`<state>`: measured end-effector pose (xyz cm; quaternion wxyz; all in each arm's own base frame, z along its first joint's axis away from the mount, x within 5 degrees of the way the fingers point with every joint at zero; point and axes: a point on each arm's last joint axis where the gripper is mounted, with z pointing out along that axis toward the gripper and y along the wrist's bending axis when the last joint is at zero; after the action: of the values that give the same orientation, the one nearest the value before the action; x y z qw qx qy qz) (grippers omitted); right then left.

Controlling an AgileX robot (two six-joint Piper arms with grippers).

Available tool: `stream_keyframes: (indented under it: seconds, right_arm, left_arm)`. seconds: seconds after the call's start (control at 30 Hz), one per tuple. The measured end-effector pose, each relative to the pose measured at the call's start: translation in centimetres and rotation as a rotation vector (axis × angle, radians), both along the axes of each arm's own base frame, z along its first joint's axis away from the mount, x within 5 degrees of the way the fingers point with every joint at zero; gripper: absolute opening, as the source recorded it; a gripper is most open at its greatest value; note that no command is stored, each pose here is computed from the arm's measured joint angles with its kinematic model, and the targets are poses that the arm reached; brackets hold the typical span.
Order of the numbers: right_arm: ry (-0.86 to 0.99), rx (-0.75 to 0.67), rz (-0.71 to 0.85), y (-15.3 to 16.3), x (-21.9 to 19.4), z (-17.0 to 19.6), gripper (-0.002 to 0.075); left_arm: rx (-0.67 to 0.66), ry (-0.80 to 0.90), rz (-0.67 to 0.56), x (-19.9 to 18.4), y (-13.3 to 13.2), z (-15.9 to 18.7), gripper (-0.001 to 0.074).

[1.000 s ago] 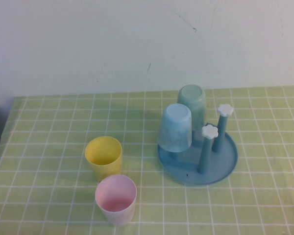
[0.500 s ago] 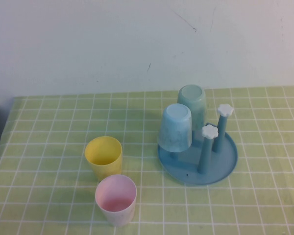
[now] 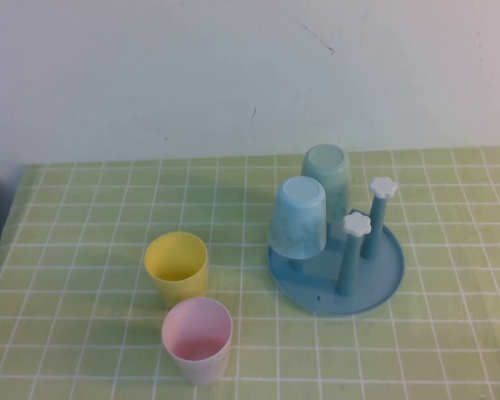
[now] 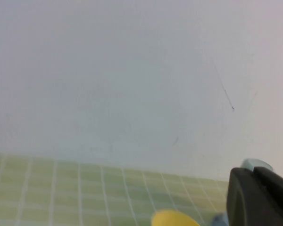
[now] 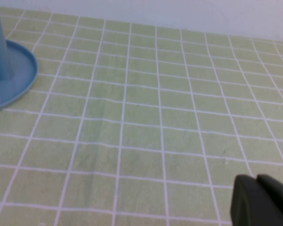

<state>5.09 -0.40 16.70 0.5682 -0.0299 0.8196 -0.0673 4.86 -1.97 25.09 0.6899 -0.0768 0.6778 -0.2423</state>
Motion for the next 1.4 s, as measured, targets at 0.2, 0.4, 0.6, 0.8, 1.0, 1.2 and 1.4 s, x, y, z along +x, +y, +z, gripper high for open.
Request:
stream_keyframes:
  seconds: [0.2, 0.4, 0.6, 0.8, 1.0, 1.2, 1.4]
  right_arm:
    - [0.000, 0.000, 0.000, 0.0, 0.0, 0.0, -0.0003]
    - [0.000, 0.000, 0.000, 0.0, 0.0, 0.0, -0.0003]
    - [0.000, 0.000, 0.000, 0.0, 0.0, 0.0, -0.0003]
    - [0.000, 0.000, 0.000, 0.0, 0.0, 0.0, -0.0003]
    - [0.000, 0.000, 0.000, 0.0, 0.0, 0.0, -0.0003]
    - [0.000, 0.000, 0.000, 0.0, 0.0, 0.0, -0.0003]
    - [0.000, 0.000, 0.000, 0.0, 0.0, 0.0, -0.0003]
  left_arm:
    - [0.314, -0.048, -0.001, 2.3, -0.2, 6.6, -0.0004]
    - [0.444, 0.030, -0.183, 7.3, -1.7, 10.0, -0.0004]
    - [0.524, 0.009, -0.380, 13.1, -3.2, 11.7, 0.0089]
    - [0.542, -0.009, -0.602, 17.1, -4.8, 11.1, 0.0480]
    - [0.600, 0.000, -0.805, 19.1, -7.5, 8.0, 0.0607]
    - [0.682, -0.027, -0.862, 20.7, -10.8, 5.4, 0.0612]
    - [0.671, -0.013, -0.819, 22.9, -11.4, 3.2, 0.0613]
